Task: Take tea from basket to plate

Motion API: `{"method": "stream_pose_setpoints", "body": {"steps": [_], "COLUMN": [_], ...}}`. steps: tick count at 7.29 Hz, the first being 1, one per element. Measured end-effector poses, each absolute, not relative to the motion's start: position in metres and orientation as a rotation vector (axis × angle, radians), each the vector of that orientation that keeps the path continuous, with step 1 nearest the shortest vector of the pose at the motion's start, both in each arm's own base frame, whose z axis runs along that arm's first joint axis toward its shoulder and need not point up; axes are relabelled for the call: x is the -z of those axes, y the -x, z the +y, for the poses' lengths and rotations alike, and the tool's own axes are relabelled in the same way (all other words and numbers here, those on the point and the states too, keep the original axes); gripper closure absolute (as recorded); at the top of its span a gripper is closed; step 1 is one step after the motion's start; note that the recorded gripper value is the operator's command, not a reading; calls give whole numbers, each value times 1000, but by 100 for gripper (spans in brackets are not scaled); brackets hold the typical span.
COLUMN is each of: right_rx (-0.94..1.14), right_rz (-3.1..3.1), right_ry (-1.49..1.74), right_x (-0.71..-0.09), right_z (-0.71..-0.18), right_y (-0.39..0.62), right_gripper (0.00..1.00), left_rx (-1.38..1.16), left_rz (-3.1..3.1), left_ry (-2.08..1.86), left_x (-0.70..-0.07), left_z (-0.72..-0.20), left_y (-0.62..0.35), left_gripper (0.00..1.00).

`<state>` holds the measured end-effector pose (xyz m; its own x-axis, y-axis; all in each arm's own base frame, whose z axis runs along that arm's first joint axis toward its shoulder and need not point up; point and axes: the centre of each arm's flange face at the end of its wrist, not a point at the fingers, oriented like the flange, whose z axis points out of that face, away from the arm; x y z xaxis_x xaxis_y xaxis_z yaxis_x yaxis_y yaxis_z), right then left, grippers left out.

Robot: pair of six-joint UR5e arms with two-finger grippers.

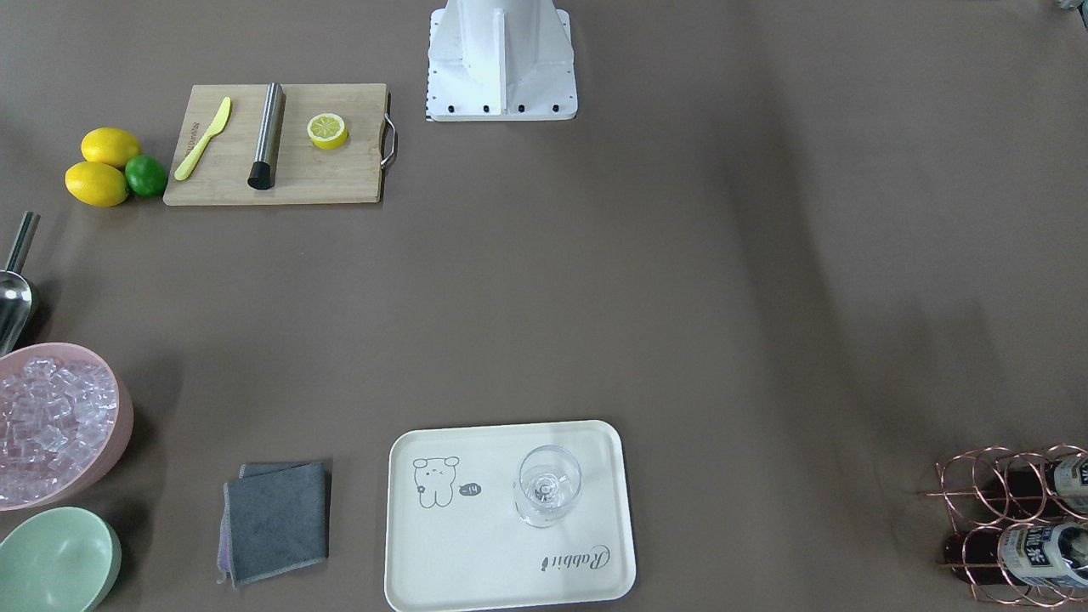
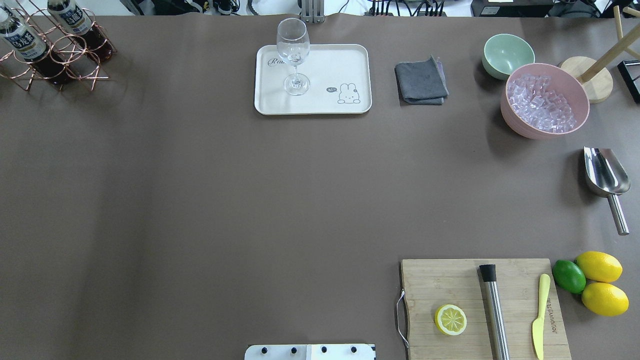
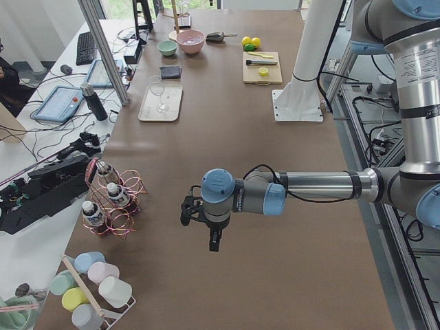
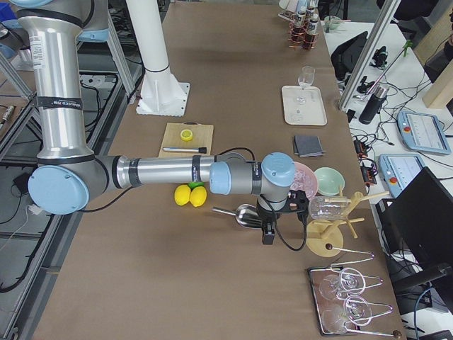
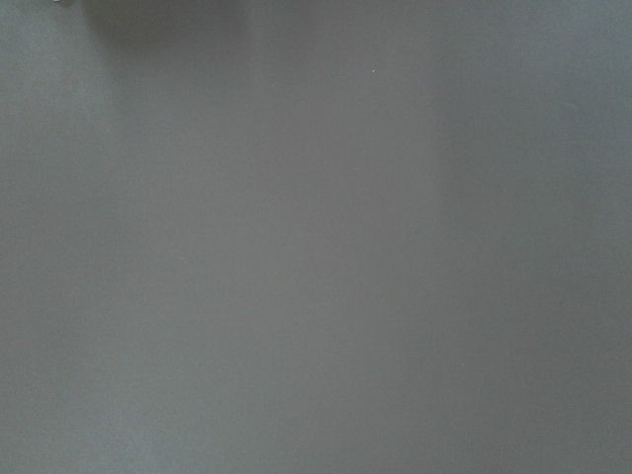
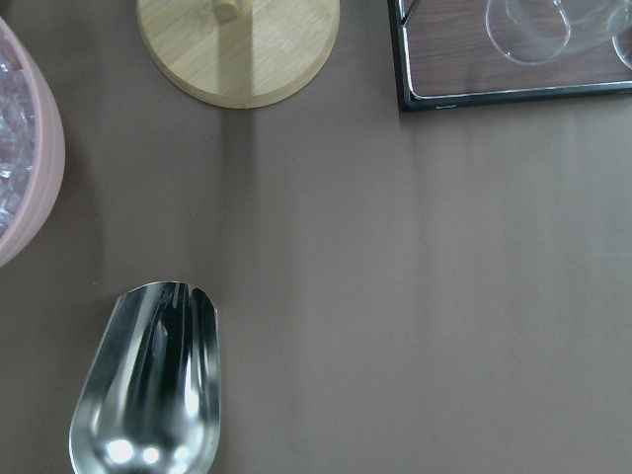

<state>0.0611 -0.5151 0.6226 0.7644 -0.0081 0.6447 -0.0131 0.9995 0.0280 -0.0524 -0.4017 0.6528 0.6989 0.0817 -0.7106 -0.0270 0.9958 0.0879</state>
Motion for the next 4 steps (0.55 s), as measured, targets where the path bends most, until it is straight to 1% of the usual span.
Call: {"method": "stream_pose_setpoints", "body": {"steps": [3,4], "right_rx": [22,51], "right_rz": [-707,-722], "right_ry": [-85,-121], "right_x": [-593,-569], "right_z": [-516,-517], "right_y": [-58,-48], "right_gripper": [0,0], "left_rx": [-61,-61], "left_rz": [799,799], "left_ry": [-74,-76], "left_x": [-651,-651], "left_z": [-402,-402], "left_y": [52,52], "left_gripper": [2,2]}}
